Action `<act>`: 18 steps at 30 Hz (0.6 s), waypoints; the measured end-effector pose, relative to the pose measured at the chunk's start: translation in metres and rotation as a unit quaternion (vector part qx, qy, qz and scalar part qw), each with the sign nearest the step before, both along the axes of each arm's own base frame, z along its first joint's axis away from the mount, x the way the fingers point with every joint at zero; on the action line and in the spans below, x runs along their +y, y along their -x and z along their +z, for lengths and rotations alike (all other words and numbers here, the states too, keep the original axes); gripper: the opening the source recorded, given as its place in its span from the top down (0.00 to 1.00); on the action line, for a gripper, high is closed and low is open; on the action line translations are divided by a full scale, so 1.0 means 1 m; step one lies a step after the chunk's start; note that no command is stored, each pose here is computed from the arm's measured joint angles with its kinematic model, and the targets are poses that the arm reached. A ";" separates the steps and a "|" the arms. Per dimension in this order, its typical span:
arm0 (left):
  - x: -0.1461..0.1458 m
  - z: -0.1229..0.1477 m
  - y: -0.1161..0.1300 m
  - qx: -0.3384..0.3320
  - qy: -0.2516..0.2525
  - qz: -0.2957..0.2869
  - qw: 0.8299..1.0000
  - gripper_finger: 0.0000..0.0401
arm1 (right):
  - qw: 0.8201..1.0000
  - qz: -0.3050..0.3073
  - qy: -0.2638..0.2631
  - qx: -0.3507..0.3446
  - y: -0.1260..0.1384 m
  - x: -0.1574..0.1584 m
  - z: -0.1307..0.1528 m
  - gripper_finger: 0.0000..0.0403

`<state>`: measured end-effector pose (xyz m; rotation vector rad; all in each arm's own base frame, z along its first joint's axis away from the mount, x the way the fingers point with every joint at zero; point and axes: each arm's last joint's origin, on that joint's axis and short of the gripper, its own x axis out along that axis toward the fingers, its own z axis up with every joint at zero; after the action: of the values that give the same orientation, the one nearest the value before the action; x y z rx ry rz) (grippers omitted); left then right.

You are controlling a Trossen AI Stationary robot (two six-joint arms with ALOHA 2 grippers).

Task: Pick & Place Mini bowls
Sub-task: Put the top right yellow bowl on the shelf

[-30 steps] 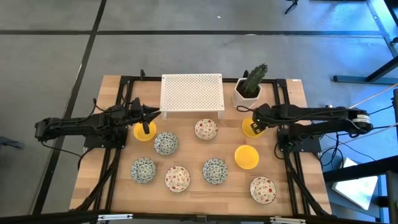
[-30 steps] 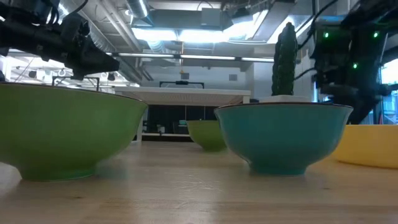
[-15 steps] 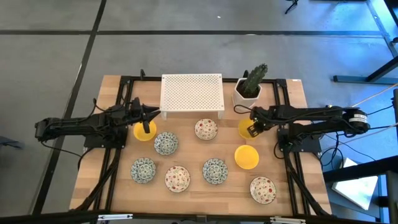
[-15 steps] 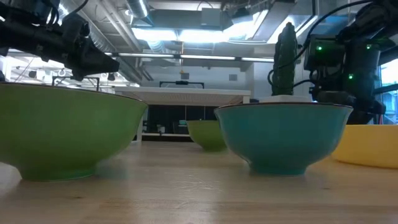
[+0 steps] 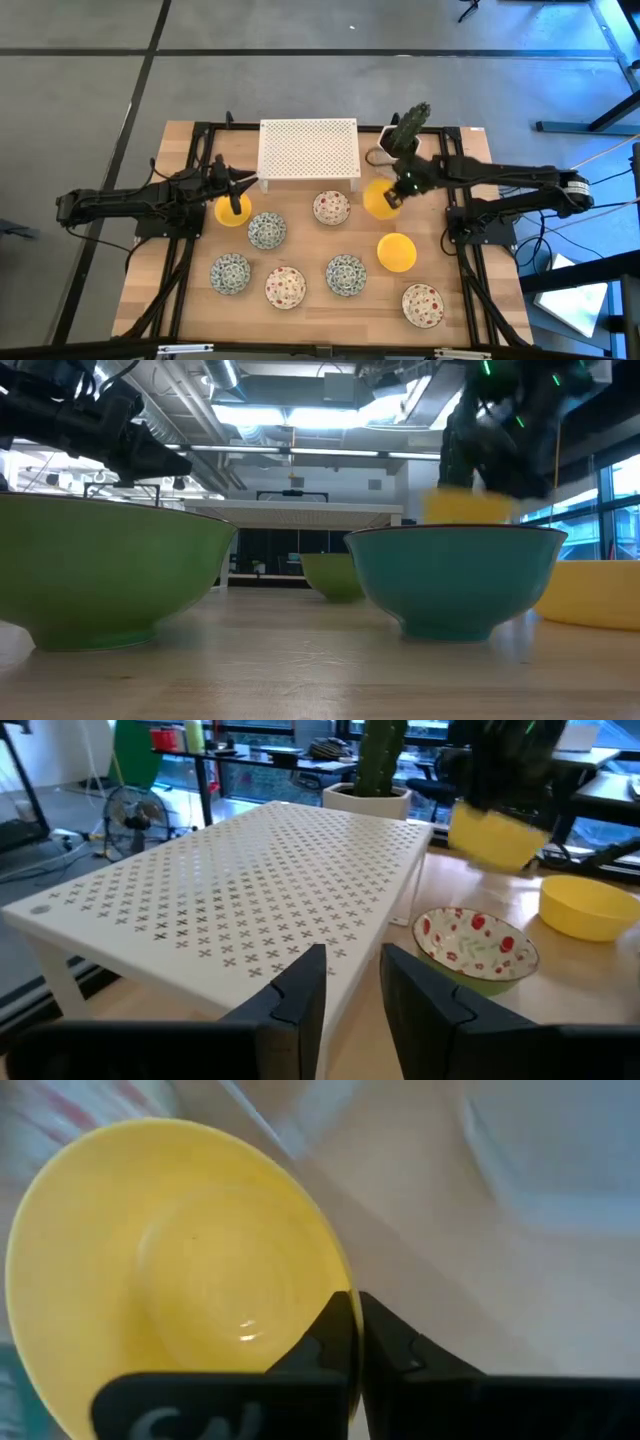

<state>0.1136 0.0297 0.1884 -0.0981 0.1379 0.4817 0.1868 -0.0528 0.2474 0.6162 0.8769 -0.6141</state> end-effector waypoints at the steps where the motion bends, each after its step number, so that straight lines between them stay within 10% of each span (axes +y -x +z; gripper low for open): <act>1: 0.000 0.000 0.000 -0.001 -0.001 0.004 1.000 0.77 | 1.000 0.005 0.019 -0.016 -0.006 -0.002 0.015 0.99; 9: 0.001 0.003 0.000 -0.009 -0.017 0.014 1.000 0.77 | 0.986 0.059 0.144 -0.061 -0.071 -0.018 0.097 0.99; 18: 0.001 0.006 0.000 -0.028 -0.016 0.015 0.999 0.78 | 0.957 0.104 0.267 0.050 -0.164 -0.078 0.117 0.99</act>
<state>0.1140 0.0306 0.1948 -0.0821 0.0730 0.5094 0.3506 -0.1309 0.3644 0.0038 0.8118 -0.6600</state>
